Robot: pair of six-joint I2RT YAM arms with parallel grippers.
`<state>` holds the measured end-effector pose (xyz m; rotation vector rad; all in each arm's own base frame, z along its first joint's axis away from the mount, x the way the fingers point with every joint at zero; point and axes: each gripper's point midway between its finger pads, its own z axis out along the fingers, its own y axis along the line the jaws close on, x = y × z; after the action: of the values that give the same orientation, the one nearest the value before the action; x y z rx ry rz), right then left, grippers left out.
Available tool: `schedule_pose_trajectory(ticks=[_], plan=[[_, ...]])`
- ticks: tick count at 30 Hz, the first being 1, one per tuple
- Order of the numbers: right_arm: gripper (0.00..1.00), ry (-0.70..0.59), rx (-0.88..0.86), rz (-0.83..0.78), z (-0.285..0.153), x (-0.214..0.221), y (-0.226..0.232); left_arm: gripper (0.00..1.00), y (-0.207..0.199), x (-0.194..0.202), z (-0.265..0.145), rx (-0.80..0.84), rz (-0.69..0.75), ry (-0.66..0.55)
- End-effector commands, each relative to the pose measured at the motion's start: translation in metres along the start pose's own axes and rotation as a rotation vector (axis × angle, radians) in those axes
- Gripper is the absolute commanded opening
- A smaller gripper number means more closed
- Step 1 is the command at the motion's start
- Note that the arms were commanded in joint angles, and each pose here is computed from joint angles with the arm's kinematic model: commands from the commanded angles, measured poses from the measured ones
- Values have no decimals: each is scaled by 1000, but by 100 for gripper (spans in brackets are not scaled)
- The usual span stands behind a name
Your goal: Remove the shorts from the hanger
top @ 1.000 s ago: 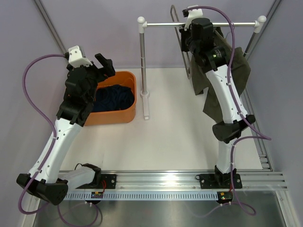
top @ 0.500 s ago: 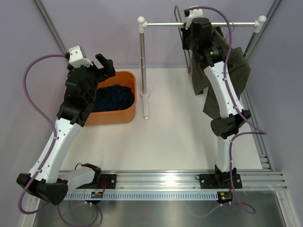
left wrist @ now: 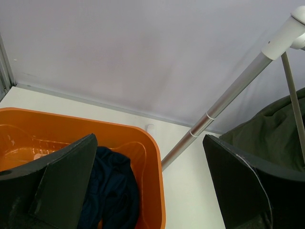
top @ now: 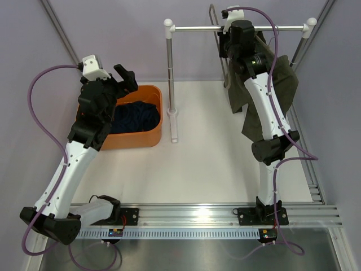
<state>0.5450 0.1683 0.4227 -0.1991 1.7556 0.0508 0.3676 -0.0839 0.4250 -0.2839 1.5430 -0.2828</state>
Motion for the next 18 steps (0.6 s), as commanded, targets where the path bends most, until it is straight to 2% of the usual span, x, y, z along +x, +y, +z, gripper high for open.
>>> schedule_pose_trajectory(ticks=[1, 4, 9, 18], plan=[[0, -79, 2, 1, 1, -22, -5, 99, -8, -10, 2, 37, -8, -40], [0, -67, -8, 10, 2, -19, -3, 99, -7, -7, 3, 35, -6, -35], [0, 14, -16, 2, 13, 14, 2, 99, -7, -6, 1, 38, -9, -34], [0, 50, -21, 9, 12, 29, 4, 99, -6, -7, -2, 39, -10, -36]])
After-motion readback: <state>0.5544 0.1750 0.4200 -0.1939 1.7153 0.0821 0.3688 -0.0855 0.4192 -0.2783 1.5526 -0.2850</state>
